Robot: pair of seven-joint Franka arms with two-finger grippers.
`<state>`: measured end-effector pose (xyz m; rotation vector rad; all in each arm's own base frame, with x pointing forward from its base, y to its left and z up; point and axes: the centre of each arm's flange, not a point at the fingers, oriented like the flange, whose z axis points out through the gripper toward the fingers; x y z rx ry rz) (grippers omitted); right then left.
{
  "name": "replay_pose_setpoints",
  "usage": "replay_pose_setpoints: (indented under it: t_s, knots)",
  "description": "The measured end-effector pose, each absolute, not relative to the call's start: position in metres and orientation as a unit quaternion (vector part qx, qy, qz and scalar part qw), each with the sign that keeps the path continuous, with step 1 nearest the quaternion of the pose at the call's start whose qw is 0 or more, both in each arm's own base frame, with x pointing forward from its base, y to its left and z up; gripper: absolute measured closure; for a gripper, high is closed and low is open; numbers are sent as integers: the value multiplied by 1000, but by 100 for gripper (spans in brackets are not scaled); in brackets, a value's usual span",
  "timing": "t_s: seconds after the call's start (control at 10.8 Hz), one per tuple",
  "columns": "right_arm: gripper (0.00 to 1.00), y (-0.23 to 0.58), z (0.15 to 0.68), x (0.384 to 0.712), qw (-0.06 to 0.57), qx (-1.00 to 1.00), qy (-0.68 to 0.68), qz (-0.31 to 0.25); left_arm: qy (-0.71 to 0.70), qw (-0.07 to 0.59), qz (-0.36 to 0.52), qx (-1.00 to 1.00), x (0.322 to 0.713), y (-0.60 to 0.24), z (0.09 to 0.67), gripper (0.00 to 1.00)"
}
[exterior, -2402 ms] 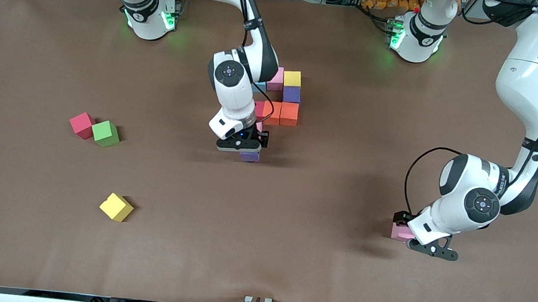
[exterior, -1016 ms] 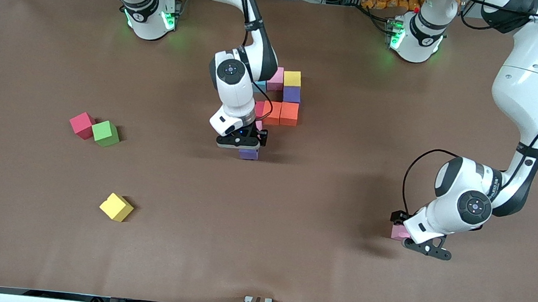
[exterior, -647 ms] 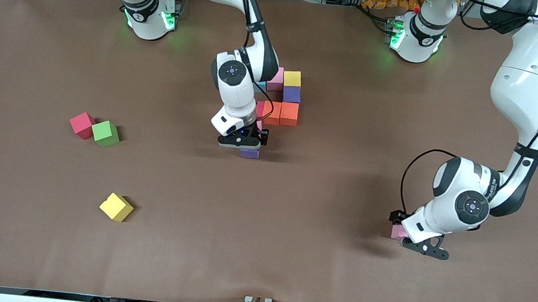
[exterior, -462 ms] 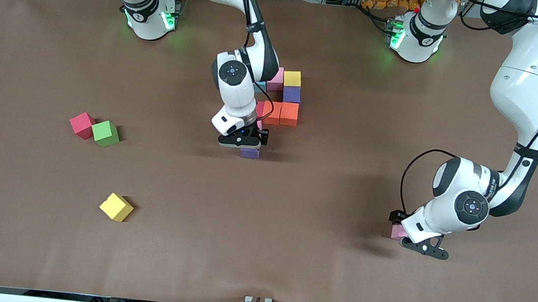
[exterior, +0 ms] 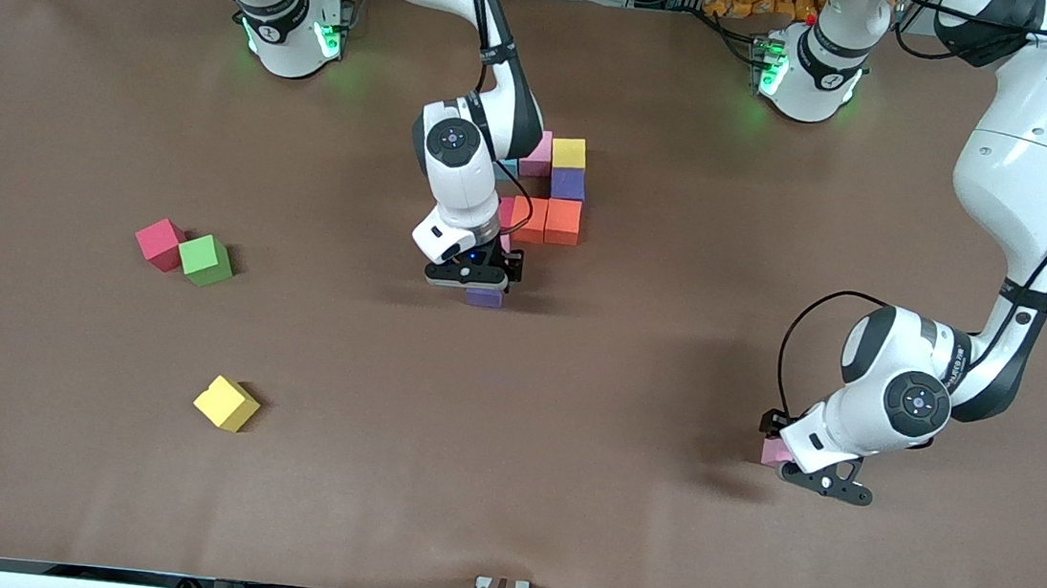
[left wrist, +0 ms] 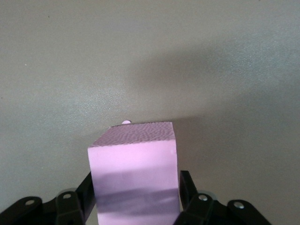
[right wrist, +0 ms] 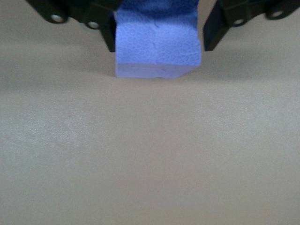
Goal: Form number 2 with 11 blocks
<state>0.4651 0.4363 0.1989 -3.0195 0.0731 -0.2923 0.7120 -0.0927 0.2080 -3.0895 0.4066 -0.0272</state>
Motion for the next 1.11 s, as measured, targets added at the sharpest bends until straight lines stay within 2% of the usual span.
replay_pose_setpoints:
  t_s: [0.09, 0.37, 1.11]
  knots:
    - [1, 435, 199, 467, 55, -993, 32, -96, 130, 13, -9, -991, 712, -93, 208, 24]
    - [0, 433, 205, 476, 76, -993, 68, -66, 131, 13, -9, -991, 712, -93, 208, 24]
    - [0, 437, 206, 475, 89, -990, 84, -63, 153, 13, -11, -988, 714, -90, 210, 26]
